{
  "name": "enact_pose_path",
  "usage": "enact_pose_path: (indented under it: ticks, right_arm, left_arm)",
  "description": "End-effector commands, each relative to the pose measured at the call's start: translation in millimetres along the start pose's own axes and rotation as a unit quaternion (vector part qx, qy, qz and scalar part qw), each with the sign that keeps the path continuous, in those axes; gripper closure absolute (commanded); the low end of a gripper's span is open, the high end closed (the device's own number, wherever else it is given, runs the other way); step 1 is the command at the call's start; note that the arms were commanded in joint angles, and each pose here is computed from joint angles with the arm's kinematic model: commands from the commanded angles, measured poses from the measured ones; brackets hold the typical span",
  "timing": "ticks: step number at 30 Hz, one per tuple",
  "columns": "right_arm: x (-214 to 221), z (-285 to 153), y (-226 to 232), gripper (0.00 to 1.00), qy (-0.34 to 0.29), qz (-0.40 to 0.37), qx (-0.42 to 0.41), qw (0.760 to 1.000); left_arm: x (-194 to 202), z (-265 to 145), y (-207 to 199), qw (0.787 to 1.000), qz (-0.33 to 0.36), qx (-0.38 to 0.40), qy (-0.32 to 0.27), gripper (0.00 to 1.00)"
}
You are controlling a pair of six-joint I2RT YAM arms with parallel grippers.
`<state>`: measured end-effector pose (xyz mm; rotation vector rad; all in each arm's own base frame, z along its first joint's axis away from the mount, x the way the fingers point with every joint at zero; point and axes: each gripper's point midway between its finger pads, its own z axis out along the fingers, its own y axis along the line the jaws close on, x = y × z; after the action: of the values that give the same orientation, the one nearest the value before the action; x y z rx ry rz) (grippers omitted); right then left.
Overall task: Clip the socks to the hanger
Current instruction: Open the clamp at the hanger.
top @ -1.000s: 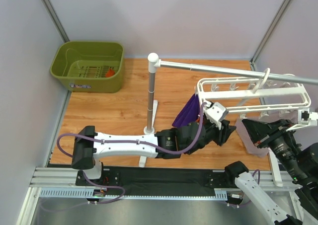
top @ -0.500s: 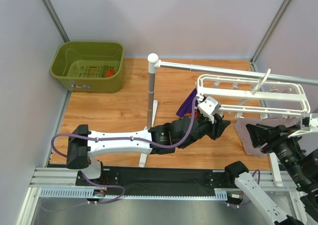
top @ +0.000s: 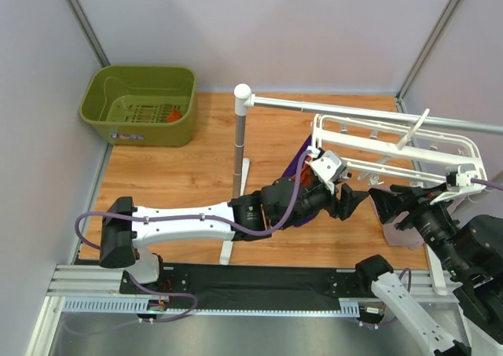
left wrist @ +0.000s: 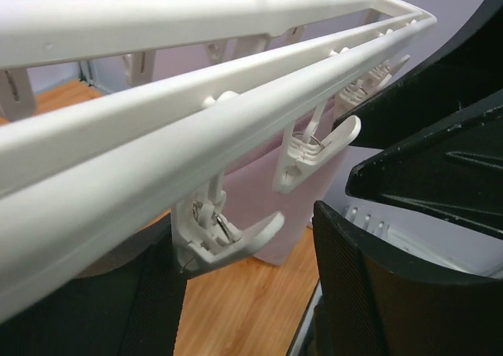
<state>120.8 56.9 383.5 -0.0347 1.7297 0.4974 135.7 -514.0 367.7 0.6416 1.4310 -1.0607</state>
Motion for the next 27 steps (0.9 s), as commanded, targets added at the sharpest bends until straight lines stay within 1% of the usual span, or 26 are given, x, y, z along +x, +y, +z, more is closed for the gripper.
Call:
enact_pose_path:
  ticks: [1, 4, 7, 8, 10, 14, 17, 21, 24, 27]
  right_arm:
    - [-20.5, 1.8, 8.5, 0.41, -0.032, -0.009, -0.018, 0.999]
    - [-23.9, 3.5, 11.1, 0.43, -0.028, 0.001, -0.018, 0.999]
    - [-27.3, 2.9, 13.8, 0.43, -0.027, 0.006, -0.022, 0.999]
    - [-27.7, 2.2, 14.6, 0.43, -0.027, 0.007, -0.023, 0.999]
    - [-30.7, -1.4, 16.8, 0.43, -0.03, 0.011, -0.027, 0.999]
    - [-35.1, -5.1, 18.8, 0.44, -0.037, 0.02, -0.03, 0.999]
    - [-33.3, -4.6, 18.6, 0.45, -0.028, 0.024, -0.027, 0.999]
    - [-35.7, -8.6, 19.4, 0.45, -0.032, 0.027, -0.029, 0.999]
    - [-38.0, -15.4, 20.0, 0.45, -0.039, 0.029, -0.031, 0.998]
    - [-34.3, -16.9, 16.2, 0.47, -0.028, 0.037, -0.019, 0.999]
  left_arm:
    - [-20.6, 2.0, -4.6, 0.998, 0.038, 0.023, -0.04, 0.32]
    - [-19.6, 8.2, -3.5, 0.996, 0.069, 0.024, -0.06, 0.28]
    - [-15.3, 15.9, 1.5, 0.992, 0.106, 0.013, -0.063, 0.25]
    - [-15.0, 17.9, 0.6, 0.992, 0.108, 0.013, -0.065, 0.23]
    - [-13.3, 23.2, 2.5, 0.988, 0.137, 0.011, -0.073, 0.22]
    - [-11.6, 30.1, -3.1, 0.983, 0.161, 0.024, -0.081, 0.21]
    - [-14.3, 31.5, -7.7, 0.983, 0.158, 0.036, -0.09, 0.21]
    - [-16.6, 34.2, -10.8, 0.982, 0.155, 0.041, -0.101, 0.22]
    - [-20.1, 34.4, -17.3, 0.98, 0.15, 0.055, -0.121, 0.23]
    - [-23.4, 36.0, -22.9, 0.977, 0.149, 0.069, -0.136, 0.24]
